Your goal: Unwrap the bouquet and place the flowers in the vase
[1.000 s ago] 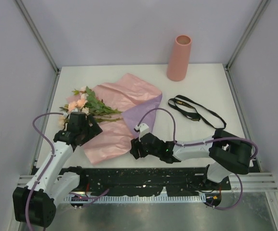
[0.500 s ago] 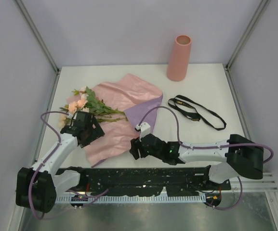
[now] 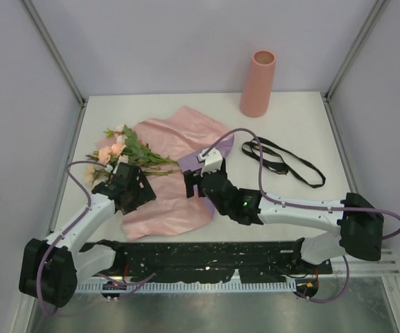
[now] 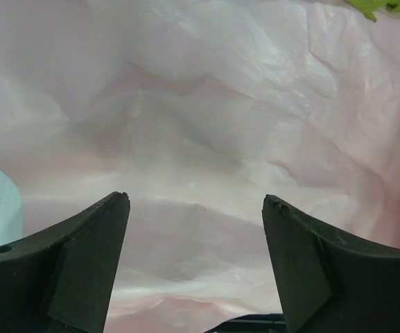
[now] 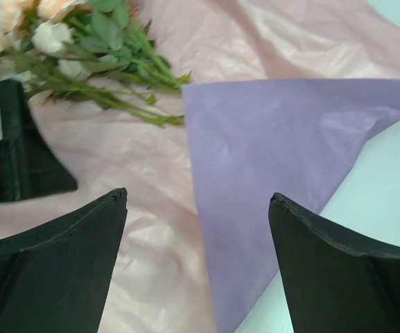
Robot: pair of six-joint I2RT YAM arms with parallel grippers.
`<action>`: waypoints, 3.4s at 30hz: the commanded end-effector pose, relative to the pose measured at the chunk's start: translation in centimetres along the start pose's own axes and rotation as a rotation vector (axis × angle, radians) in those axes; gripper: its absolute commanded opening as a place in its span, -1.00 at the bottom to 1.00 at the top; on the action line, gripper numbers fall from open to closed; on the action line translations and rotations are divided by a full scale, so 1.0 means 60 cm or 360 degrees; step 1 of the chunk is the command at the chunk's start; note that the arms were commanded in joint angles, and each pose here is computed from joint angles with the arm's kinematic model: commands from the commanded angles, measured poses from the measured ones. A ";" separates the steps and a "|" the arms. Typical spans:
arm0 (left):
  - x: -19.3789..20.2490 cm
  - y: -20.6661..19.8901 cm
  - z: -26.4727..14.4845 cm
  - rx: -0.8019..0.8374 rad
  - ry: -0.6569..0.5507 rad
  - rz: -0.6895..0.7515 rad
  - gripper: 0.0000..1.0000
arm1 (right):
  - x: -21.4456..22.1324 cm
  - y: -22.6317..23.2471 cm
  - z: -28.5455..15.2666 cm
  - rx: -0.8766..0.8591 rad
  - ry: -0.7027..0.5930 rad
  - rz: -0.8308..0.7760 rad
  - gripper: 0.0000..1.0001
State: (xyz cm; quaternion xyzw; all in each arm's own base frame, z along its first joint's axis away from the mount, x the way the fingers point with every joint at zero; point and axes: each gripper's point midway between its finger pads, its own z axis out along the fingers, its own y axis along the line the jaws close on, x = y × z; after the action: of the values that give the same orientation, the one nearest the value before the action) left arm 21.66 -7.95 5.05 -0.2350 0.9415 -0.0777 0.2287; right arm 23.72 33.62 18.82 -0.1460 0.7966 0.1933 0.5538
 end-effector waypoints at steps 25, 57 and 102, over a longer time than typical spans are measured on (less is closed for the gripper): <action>0.043 0.032 0.035 -0.0199 0.0112 -0.0076 0.70 | 0.041 -0.068 0.160 0.0765 0.0048 -0.0531 -0.17; -0.039 0.018 0.010 -0.0362 -0.0055 -0.0026 0.70 | 0.184 -0.342 -0.051 0.0822 0.0147 0.0299 -0.69; 0.080 -0.109 -0.014 0.0196 -0.0050 0.0382 0.60 | 0.053 -0.193 0.045 0.0215 0.0213 0.0649 -0.11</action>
State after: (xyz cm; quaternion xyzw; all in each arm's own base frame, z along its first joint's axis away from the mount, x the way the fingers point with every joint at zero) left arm 19.51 -17.13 5.38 -0.0832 0.9587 -0.1281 0.2401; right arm 28.71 27.14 15.48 0.0022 0.8478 0.2824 0.4489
